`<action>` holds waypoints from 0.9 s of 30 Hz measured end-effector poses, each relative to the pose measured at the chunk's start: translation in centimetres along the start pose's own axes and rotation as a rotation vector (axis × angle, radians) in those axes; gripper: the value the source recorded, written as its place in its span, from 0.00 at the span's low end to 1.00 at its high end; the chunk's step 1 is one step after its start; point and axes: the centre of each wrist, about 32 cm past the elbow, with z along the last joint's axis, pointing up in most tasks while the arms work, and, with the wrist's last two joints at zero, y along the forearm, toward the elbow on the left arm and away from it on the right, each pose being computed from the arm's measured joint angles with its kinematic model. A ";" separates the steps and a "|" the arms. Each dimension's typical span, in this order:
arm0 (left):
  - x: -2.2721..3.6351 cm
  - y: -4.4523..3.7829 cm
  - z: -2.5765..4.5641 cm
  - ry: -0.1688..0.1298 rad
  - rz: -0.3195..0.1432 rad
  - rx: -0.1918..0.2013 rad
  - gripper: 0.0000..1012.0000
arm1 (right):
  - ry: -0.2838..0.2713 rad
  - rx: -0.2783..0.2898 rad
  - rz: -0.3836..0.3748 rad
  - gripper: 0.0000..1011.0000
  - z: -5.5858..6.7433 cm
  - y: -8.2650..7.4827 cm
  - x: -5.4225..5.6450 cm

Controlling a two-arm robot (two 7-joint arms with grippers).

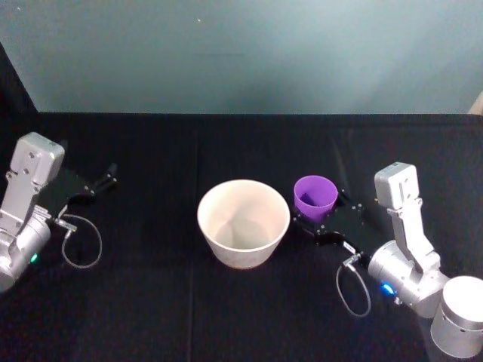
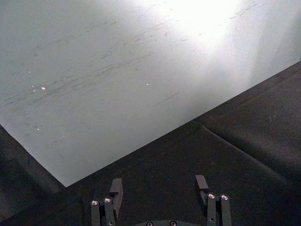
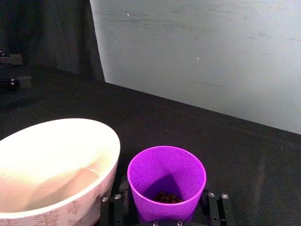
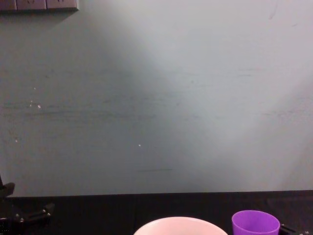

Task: Pick up the cup and pour the mung beans from the cup into the bowl.

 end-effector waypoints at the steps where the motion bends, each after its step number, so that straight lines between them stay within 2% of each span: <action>1: 0.00 0.00 0.00 0.000 0.000 0.000 0.99 | 0.001 0.000 -0.002 0.83 0.0 0.0 0.0; 7: 0.00 0.00 0.00 0.000 0.000 0.000 0.99 | -0.004 0.002 -0.005 0.73 0.1 -0.3 -0.1; 14: 0.00 0.00 0.00 0.000 0.000 0.000 0.99 | -0.014 0.024 -0.009 0.71 1.0 -1.0 -0.3; 21: 0.00 0.00 0.00 0.000 0.000 0.000 0.99 | -0.016 0.050 -0.010 0.71 2.9 -1.9 -0.2; 23: 0.00 0.00 0.00 0.000 0.000 0.000 0.99 | -0.026 0.057 -0.013 0.71 4.0 -2.3 0.1; 27: 0.00 0.00 0.00 0.000 0.000 0.000 0.99 | -0.035 0.064 -0.017 0.71 4.9 -2.7 0.4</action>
